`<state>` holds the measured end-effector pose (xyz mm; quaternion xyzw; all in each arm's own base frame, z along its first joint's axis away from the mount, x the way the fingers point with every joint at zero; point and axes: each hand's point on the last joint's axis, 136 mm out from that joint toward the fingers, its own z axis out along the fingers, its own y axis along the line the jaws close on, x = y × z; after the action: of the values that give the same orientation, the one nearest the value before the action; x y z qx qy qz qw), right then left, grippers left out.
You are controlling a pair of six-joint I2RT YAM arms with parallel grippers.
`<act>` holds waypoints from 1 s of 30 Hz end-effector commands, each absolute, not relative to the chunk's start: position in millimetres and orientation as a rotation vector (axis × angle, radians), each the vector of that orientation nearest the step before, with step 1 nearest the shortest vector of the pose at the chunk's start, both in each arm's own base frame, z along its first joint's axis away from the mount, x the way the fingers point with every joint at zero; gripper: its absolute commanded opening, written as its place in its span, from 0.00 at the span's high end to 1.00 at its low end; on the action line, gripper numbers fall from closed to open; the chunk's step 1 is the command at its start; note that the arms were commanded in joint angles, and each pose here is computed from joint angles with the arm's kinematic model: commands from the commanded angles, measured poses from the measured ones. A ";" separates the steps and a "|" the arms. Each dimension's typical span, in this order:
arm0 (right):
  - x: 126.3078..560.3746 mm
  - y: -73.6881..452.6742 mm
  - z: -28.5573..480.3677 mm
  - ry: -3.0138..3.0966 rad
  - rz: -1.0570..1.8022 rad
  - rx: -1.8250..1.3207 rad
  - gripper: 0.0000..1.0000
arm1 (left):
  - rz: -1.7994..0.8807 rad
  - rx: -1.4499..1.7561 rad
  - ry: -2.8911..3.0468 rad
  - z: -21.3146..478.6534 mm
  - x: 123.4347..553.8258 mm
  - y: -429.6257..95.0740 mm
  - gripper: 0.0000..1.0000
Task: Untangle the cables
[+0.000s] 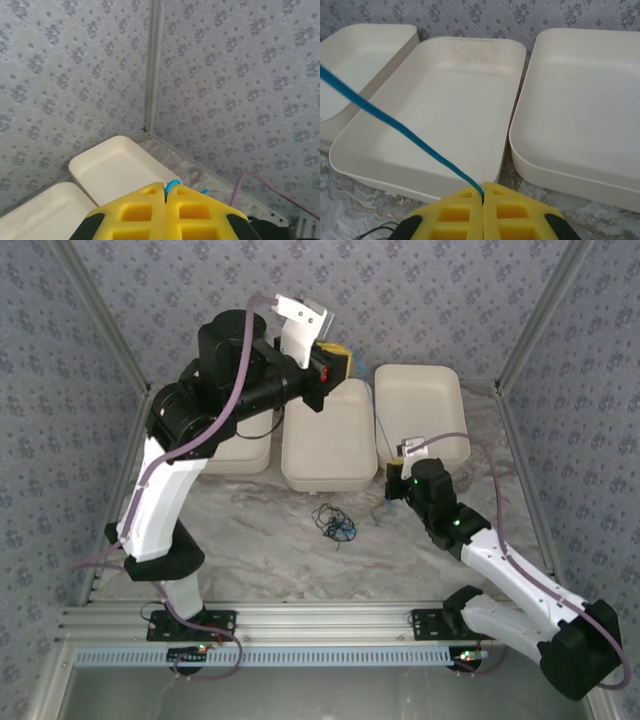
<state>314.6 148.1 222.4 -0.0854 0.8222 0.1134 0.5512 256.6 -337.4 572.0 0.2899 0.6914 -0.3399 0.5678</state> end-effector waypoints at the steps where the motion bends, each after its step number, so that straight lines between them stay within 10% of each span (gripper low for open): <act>1: 325.2 147.2 201.8 1.969 0.247 -0.166 0.88 | -0.966 0.581 1.346 662.2 211.3 -292.7 1.00; 8: 333.4 160.9 153.2 2.120 0.261 -0.139 0.73 | -1.011 0.533 1.297 681.8 201.4 -268.2 1.00; 23: 327.5 146.1 122.4 2.220 0.166 -0.086 0.77 | -1.009 0.461 1.245 702.1 185.0 -229.5 1.00; 30: 269.4 220.4 170.5 2.106 0.546 -0.401 0.48 | -0.866 0.467 1.304 685.2 196.7 -221.4 1.00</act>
<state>299.4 185.6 159.6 -0.0958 0.8669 0.1534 0.4645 195.2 -237.7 686.9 0.2143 0.5753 -0.4237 0.6661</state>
